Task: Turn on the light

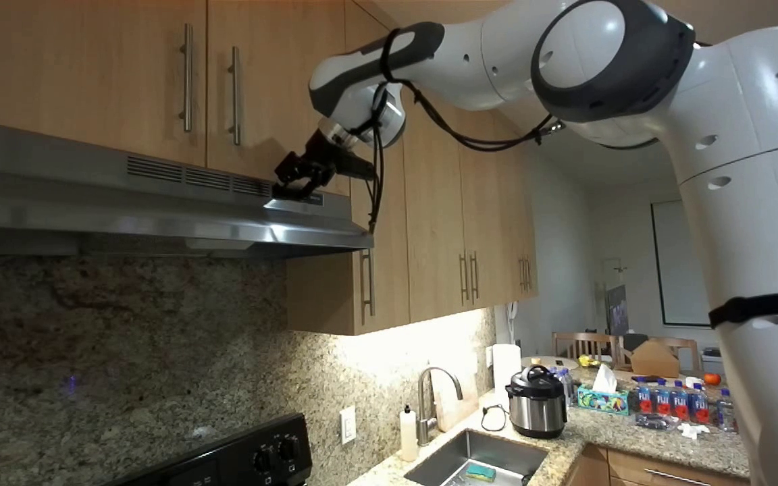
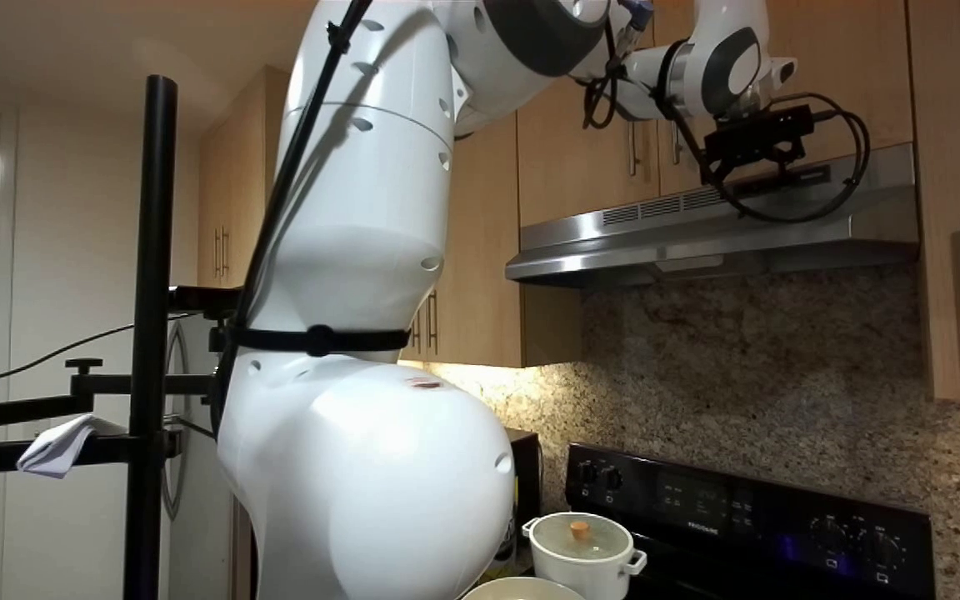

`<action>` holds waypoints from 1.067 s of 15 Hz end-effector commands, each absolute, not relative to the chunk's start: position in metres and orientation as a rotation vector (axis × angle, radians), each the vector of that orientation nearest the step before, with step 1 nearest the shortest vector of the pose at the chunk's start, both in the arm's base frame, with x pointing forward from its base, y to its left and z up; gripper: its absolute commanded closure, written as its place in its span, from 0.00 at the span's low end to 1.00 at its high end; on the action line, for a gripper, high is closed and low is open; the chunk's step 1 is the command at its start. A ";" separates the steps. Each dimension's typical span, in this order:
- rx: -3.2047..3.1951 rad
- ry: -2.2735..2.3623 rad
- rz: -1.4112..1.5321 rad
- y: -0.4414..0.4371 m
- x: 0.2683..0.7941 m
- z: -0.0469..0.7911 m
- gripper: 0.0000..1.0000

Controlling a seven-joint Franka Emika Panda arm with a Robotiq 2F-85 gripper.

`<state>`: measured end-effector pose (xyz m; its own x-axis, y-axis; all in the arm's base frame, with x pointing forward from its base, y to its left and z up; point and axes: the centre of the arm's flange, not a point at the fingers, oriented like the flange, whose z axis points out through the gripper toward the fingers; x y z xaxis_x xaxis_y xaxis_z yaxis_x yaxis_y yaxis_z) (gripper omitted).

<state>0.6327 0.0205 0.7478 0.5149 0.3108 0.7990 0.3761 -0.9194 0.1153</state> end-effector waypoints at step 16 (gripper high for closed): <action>-2.694 -0.627 -1.320 0.049 0.657 0.750 0.00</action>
<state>0.6478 0.0340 0.7468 0.5347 0.3219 0.7813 0.3823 -0.9167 0.1161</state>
